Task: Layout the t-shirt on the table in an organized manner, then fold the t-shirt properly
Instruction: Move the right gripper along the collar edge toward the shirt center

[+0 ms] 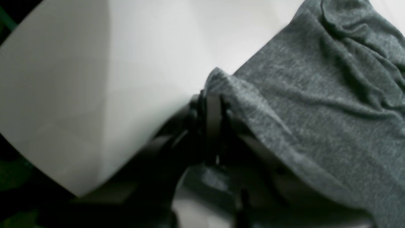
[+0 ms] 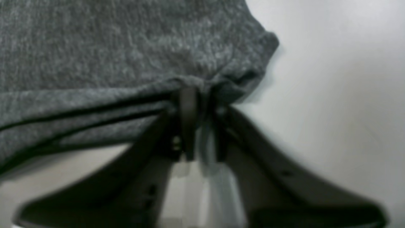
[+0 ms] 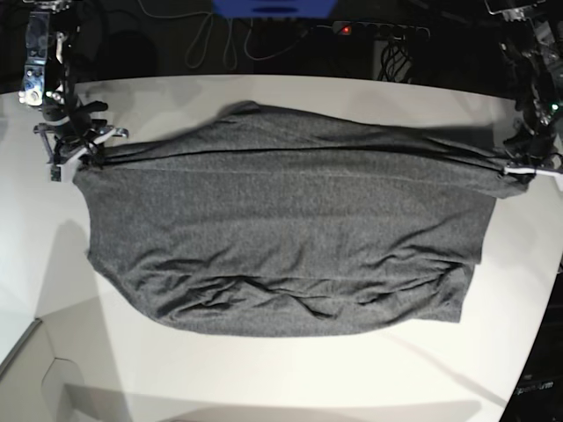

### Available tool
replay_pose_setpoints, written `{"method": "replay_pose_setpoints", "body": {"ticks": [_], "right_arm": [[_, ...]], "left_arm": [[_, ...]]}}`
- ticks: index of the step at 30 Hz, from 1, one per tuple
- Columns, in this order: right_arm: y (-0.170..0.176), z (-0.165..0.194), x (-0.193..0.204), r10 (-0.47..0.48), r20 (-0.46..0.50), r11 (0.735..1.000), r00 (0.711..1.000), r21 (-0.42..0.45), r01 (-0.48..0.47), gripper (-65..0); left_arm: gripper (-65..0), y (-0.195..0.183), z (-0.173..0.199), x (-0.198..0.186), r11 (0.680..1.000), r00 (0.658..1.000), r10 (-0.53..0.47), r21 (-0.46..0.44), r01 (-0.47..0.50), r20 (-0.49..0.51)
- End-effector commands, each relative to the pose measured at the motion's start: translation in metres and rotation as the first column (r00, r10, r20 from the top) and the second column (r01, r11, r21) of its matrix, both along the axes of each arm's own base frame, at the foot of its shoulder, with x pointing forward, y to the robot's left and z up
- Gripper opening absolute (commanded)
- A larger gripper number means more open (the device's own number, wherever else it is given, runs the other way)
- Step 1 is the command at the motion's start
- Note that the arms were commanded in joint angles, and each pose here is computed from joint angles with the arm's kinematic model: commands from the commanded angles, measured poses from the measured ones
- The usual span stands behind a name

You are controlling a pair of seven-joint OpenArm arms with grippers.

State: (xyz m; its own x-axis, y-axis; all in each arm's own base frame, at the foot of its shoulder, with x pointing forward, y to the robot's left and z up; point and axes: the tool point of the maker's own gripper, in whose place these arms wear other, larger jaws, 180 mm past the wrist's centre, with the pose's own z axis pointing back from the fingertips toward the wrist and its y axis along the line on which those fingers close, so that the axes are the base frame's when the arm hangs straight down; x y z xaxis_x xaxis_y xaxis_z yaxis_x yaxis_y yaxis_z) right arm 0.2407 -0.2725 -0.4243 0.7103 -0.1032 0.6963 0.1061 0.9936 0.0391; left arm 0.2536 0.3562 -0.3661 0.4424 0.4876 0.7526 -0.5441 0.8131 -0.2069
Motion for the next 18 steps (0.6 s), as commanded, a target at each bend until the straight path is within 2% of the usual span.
{"method": "replay_pose_setpoints", "body": {"ticks": [1, 3, 5, 12, 15, 18], "right_arm": [[-0.01, 0.011, 0.005, -0.002, 0.03, 0.999, 1.0, -0.032, 0.003, -49.8], [-0.01, 0.013, 0.006, 0.0, 0.037, 0.999, 0.999, -0.032, 0.001, -44.0], [-0.006, 0.023, 0.01, 0.014, 0.063, 0.999, 0.998, -0.037, -0.011, -41.0], [0.02, 0.061, 0.016, 0.093, 0.155, 0.995, 0.984, -0.055, -0.085, -39.8], [0.047, 0.069, 0.018, 0.174, 0.172, 0.985, 0.97, -0.052, -0.167, -39.7], [0.072, 0.067, 0.016, 0.276, 0.15, 0.961, 0.949, -0.074, -0.267, -39.7]], "left_arm": [[-64.8, 0.009, 0.015, 0.007, 0.999, 0.999, 0.001, 0.045, -0.003, 0.04], [-64.8, 0.008, 0.014, 0.007, 0.999, 0.999, -0.001, 0.042, 0.0, 0.037], [-64.8, 0.004, 0.012, 0.006, 1.0, 0.999, 0.005, 0.028, -0.006, 0.041], [-64.8, 0.001, 0.009, 0.005, 1.0, 0.999, 0.008, 0.014, -0.009, 0.038], [-64.8, -0.002, 0.006, 0.004, 1.0, 0.999, 0.011, 0.006, -0.011, 0.036], [-64.8, -0.003, 0.005, 0.004, 1.0, 0.999, 0.012, 0.001, -0.012, 0.036]]}}
